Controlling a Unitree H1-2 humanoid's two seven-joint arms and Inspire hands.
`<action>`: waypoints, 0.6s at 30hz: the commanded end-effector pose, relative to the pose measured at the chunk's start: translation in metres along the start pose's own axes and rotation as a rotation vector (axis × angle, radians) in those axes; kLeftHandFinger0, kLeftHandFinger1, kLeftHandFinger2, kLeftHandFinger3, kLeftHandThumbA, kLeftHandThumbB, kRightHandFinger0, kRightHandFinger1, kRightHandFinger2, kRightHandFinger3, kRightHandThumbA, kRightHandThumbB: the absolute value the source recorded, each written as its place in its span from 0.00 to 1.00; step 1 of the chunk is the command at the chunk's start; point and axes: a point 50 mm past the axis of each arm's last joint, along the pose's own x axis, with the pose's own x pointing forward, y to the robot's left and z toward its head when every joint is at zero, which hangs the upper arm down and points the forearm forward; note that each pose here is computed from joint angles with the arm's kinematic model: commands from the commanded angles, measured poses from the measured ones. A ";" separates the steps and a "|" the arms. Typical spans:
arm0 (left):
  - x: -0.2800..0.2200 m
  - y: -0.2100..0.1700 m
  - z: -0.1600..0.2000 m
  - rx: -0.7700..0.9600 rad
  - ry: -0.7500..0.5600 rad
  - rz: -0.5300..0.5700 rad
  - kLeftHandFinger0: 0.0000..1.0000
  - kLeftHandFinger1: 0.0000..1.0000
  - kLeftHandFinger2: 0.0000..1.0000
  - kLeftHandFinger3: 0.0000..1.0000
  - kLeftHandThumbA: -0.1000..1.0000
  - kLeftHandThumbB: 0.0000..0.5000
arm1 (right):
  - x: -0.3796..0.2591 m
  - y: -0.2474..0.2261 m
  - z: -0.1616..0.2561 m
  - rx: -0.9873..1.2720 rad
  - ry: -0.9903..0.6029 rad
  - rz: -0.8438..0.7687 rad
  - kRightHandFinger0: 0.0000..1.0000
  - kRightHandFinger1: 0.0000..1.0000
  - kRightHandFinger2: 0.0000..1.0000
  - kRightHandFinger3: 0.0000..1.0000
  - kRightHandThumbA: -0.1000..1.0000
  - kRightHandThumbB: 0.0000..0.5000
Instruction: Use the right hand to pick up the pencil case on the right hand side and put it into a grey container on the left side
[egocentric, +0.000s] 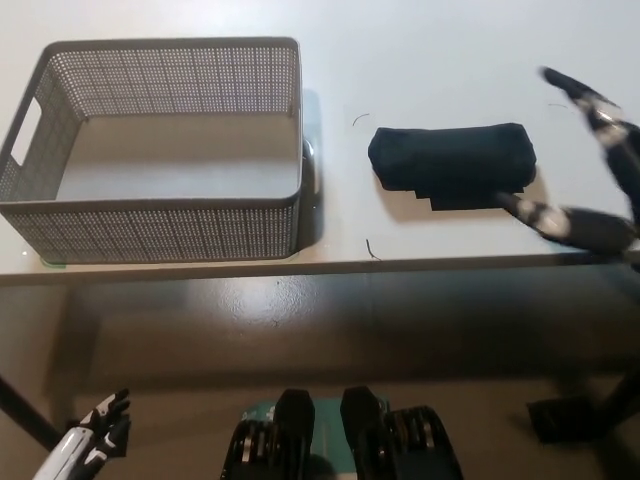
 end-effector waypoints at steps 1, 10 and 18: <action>-0.007 0.003 0.001 0.074 -0.045 0.002 1.00 1.00 1.00 1.00 1.00 0.72 | 0.086 -0.014 -0.005 -0.267 0.139 0.190 1.00 1.00 1.00 1.00 0.86 1.00; -0.011 -0.006 -0.004 0.087 -0.033 -0.028 1.00 1.00 1.00 1.00 1.00 0.70 | 0.168 -0.018 -0.016 -0.354 0.243 0.287 1.00 1.00 1.00 1.00 0.78 1.00; -0.013 -0.009 -0.005 0.114 -0.017 -0.047 1.00 1.00 1.00 1.00 1.00 0.73 | 0.202 -0.034 -0.027 -0.453 0.309 0.313 1.00 1.00 1.00 1.00 0.74 1.00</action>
